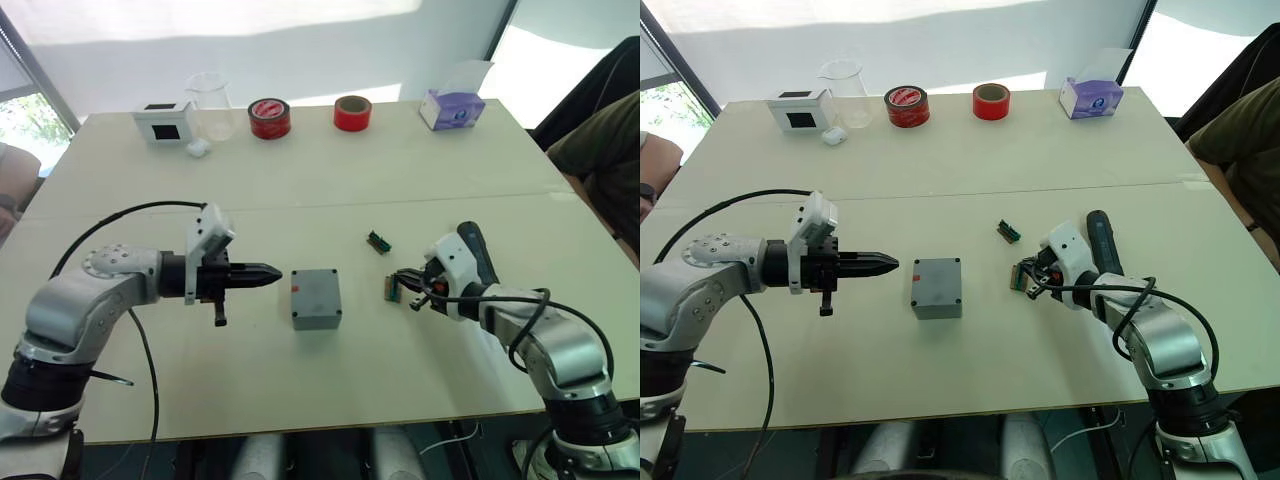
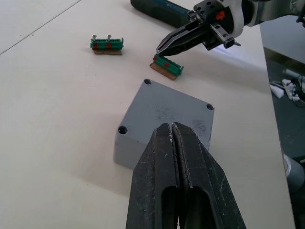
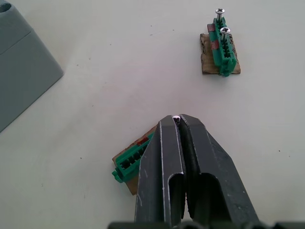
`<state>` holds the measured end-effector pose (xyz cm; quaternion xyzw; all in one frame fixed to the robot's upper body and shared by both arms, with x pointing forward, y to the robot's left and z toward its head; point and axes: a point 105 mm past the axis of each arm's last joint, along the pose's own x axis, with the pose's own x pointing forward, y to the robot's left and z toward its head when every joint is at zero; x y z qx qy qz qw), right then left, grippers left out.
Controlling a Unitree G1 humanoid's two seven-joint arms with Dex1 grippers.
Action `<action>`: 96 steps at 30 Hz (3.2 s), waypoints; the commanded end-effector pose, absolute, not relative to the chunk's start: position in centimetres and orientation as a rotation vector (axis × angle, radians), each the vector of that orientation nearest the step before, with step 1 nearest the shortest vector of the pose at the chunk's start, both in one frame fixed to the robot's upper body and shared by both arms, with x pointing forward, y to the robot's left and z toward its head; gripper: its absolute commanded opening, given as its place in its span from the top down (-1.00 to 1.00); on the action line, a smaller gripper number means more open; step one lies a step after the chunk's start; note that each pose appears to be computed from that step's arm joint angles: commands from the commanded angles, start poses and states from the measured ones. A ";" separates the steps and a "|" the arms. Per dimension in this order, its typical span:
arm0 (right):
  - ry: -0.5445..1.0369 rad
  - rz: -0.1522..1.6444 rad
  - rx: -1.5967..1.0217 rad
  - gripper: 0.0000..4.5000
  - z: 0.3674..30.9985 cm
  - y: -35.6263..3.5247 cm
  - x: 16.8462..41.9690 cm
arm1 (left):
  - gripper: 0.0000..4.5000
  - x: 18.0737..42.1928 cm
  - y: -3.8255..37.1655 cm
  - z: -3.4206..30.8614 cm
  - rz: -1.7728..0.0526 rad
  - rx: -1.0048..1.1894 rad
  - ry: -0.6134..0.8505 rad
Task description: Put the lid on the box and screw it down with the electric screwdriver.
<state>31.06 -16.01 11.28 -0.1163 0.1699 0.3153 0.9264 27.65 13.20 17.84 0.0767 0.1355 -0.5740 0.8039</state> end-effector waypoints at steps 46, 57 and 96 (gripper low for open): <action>0.119 1.002 -0.372 0.99 15.8 -6.8 30.4 | 1.00 27.6 13.8 18.1 -1.183 0.178 0.267; 0.139 1.014 -0.366 -0.05 15.5 -6.7 30.4 | 1.00 27.6 13.7 18.0 -1.184 0.172 0.265; 0.006 1.023 -0.525 0.09 14.9 -6.7 30.0 | 1.00 27.6 13.6 17.7 -1.192 0.167 0.271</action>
